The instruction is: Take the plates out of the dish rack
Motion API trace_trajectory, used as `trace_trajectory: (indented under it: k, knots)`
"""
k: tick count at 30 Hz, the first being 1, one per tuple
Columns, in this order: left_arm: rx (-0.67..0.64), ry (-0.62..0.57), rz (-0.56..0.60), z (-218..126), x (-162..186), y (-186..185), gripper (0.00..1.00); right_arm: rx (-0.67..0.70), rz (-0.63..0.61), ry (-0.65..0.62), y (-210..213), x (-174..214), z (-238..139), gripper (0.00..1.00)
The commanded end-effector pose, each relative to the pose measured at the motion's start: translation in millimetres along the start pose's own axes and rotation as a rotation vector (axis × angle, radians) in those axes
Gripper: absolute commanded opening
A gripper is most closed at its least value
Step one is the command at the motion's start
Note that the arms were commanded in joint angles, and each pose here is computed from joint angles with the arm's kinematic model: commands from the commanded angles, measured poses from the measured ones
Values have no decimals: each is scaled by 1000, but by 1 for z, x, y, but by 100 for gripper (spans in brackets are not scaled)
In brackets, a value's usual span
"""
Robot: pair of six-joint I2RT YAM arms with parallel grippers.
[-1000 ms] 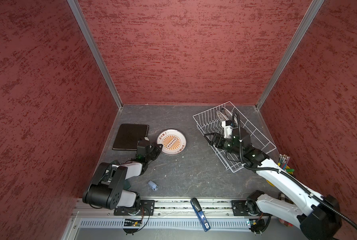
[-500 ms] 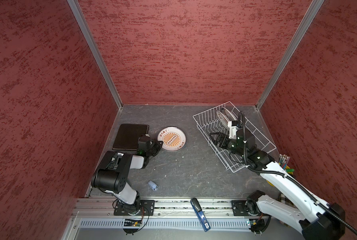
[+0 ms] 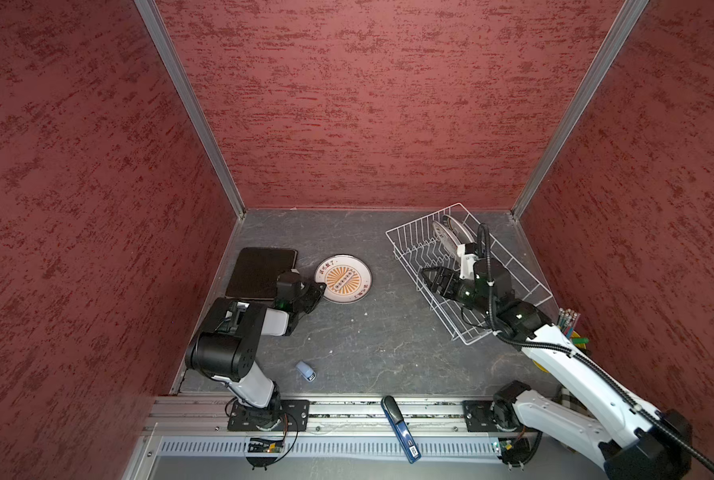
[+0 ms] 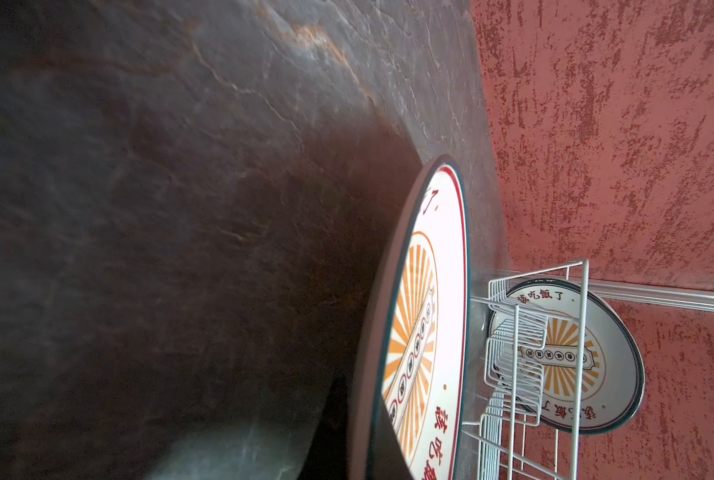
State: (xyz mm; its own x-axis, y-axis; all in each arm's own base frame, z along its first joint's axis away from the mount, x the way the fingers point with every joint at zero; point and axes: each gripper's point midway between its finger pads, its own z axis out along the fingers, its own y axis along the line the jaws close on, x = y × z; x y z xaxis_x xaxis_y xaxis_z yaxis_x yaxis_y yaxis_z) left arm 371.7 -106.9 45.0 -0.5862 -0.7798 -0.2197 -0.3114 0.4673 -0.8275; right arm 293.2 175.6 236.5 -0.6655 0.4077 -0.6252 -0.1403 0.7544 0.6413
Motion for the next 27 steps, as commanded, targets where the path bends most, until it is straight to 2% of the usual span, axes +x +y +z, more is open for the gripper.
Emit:
trace_trajectory:
  k: [1, 21, 27]
  knots:
    - [38, -13, 15, 2, -9, -10, 3, 4, -12, -49, 3, -13, -8, 89]
    - [16, 7, 6, 5, -4, 4, 11, 17, -16, -57, 0, -14, -14, 90]
    - [19, 11, 5, 6, -2, 5, 16, 32, -22, -53, -3, -13, -14, 89]
